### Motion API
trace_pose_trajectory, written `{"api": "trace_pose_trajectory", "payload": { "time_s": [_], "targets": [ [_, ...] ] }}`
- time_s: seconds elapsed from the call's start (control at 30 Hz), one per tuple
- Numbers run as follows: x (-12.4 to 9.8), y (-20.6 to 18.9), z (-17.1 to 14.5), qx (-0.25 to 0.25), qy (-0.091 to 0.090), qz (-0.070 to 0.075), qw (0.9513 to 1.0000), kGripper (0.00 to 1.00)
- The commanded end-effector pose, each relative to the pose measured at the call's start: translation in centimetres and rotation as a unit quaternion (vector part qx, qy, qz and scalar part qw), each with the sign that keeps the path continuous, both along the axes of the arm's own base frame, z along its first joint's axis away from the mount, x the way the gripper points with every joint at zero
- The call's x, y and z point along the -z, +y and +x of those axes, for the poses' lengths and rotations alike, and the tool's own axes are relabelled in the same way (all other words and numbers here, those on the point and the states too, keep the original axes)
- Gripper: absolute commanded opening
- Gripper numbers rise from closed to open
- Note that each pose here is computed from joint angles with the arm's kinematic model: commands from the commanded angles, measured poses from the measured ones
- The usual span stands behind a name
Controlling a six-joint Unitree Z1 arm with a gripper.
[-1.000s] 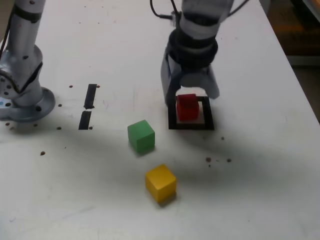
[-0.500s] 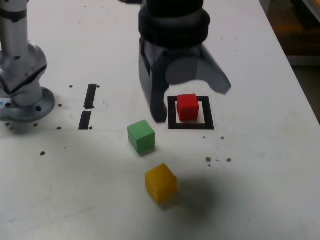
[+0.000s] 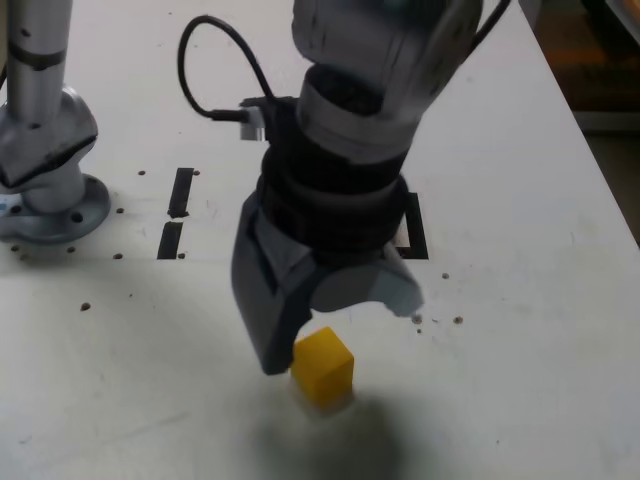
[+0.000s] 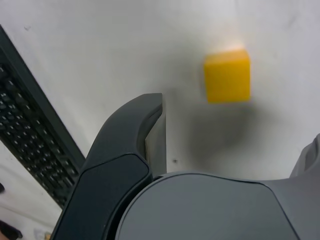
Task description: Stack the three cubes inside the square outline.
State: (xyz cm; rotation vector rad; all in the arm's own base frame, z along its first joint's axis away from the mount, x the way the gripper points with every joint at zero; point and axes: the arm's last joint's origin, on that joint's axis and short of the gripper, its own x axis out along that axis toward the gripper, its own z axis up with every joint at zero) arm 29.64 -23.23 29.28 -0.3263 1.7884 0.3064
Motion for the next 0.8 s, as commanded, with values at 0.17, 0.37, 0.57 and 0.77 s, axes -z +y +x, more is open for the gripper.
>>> {"api": "trace_pose_trajectory", "payload": {
  "time_s": [0.17, 0.37, 0.57, 0.77],
  "targets": [
    [3.5, 0.3, 0.1, -0.018, 0.019, -0.006, 0.9996, 1.0],
    [6.0, 0.5, 0.2, -0.03, 0.01, -0.019, 0.9993, 1.0],
    [7.4, 1.6, 0.6, -0.046, 0.008, -0.017, 0.9988, 0.98],
    [8.5, 2.4, 0.8, -0.058, 0.011, -0.024, 0.998, 0.84]
  ]
}}
